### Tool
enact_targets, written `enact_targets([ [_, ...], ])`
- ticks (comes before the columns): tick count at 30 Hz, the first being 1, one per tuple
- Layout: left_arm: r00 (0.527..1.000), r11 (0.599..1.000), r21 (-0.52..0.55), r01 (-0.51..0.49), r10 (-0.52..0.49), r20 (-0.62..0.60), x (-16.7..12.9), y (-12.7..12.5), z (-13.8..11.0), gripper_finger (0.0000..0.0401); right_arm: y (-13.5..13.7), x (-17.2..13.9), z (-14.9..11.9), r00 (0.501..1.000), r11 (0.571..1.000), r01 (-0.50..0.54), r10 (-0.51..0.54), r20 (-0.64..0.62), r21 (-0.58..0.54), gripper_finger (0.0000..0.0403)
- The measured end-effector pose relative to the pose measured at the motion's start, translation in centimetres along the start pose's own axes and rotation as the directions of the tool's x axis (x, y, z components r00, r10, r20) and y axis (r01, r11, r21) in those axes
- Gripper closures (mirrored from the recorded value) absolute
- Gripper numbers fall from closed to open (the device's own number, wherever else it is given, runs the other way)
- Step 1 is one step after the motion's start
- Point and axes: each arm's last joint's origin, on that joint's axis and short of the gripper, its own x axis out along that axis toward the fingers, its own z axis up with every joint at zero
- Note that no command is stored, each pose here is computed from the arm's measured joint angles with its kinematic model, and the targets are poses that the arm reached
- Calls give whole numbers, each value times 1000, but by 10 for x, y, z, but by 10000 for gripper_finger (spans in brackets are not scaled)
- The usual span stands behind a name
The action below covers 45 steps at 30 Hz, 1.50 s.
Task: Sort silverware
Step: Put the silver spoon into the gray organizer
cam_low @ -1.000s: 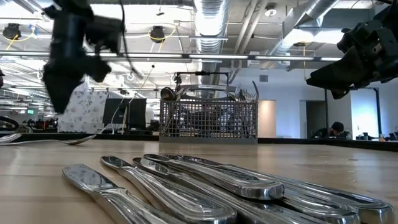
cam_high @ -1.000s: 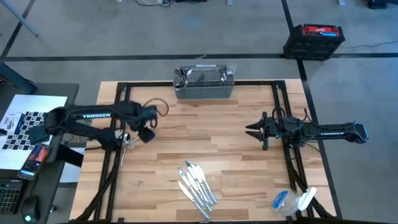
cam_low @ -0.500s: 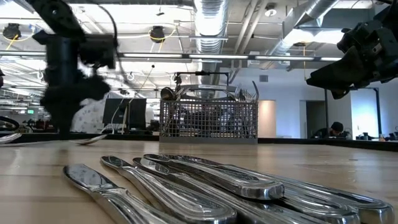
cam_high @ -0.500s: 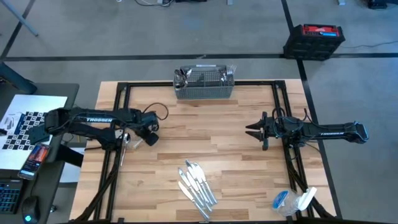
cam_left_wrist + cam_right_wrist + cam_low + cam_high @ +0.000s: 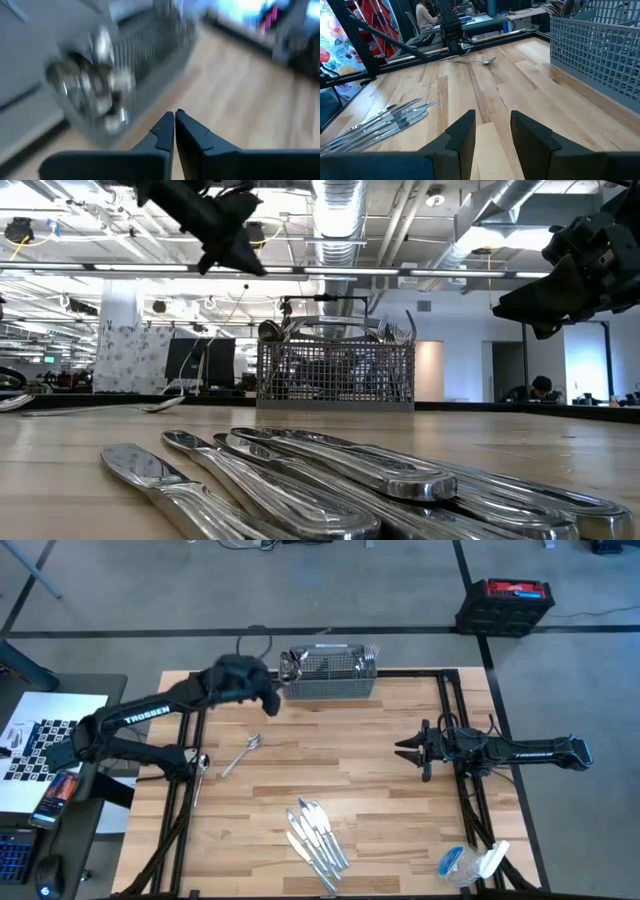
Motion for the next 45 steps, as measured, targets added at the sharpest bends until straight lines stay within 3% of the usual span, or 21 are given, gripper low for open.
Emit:
enact_targets([
  [3,954,1000,-25,-5,-3,-300,4,0,-34,397,0,0,0,1000,1000,0,0,0,0,290],
  [7,747,992,-51,-118,54,-663,12,-2,-96,367,0,0,0,1000,1000,0,0,0,0,290],
  [12,645,973,-71,-218,90,-759,28,3,-145,316,0,0,0,1000,1000,0,0,0,0,290],
  [18,635,959,-105,-264,91,-767,45,8,-176,274,0,0,0,1000,1000,0,0,0,0,290],
  [22,627,954,-39,-298,165,-761,51,9,-180,287,0,0,0,1000,1000,0,0,0,0,290],
  [27,736,962,-19,-273,196,-648,59,8,-165,387,0,0,0,1000,1000,0,0,0,0,290],
  [33,910,978,-82,-193,147,-387,71,-2,-115,397,0,0,0,1000,1000,0,0,0,0,290],
  [35,953,985,-89,-147,117,-280,71,-7,-89,398,0,0,0,1000,1000,0,0,0,0,290],
  [37,993,992,-91,-83,74,-95,65,-12,-52,399,0,0,0,1000,1000,0,0,0,0,290],
  [40,984,999,-22,-43,46,172,48,-11,0,399,0,0,0,1000,1000,0,0,0,0,290],
  [45,871,981,131,-142,61,488,30,3,55,400,0,0,0,1000,1000,1,-1,-3,0,290],
])
